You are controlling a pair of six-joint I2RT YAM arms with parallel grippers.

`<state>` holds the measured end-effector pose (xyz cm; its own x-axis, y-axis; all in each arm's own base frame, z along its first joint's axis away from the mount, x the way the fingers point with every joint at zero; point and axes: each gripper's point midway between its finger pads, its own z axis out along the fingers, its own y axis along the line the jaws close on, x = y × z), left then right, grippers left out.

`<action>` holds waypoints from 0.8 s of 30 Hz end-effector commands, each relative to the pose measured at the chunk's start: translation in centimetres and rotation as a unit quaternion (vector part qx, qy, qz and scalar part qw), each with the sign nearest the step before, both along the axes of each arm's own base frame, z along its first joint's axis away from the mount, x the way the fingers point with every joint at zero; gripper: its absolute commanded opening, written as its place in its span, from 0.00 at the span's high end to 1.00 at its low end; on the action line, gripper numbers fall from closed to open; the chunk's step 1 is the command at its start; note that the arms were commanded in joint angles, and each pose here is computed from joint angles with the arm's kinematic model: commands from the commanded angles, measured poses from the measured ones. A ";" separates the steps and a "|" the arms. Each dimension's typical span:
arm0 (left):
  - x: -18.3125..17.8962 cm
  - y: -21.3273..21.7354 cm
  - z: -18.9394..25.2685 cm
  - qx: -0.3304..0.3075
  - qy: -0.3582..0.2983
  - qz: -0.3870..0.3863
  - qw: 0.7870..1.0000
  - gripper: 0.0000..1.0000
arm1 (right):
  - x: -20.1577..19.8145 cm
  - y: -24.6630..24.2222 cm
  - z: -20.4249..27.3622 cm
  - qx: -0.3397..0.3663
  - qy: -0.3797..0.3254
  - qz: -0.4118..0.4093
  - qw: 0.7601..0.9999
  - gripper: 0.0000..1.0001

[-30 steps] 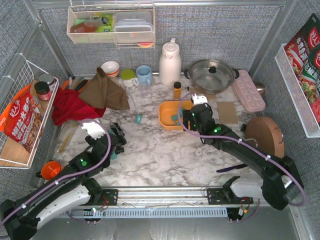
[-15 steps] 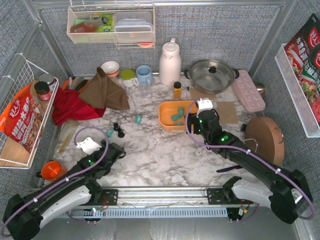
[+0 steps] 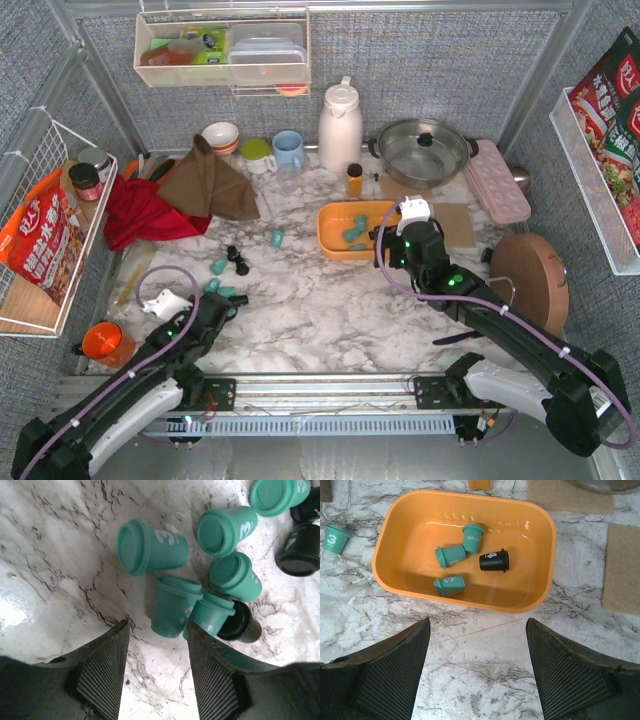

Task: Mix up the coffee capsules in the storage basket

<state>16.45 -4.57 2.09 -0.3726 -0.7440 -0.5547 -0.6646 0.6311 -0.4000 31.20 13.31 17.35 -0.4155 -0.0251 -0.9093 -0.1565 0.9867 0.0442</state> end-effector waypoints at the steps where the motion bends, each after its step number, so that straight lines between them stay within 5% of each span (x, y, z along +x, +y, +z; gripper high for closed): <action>1: 0.8 -0.3 0.1 0.023 0.030 -0.041 0.998 0.41 | 0.1 0.0 0.4 0.001 -0.009 0.001 1.000 0.18; 24: 2.8 -0.4 -1.6 0.045 0.104 -0.109 0.988 0.48 | 0.1 -0.5 0.5 -0.010 -0.010 -0.004 1.000 0.18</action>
<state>19.91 -3.93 1.05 -0.5685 -0.6008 -0.5620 -0.6052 0.7682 -0.2090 30.95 12.95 17.38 -0.4139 -0.0434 -0.9093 -0.1595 0.9869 0.0255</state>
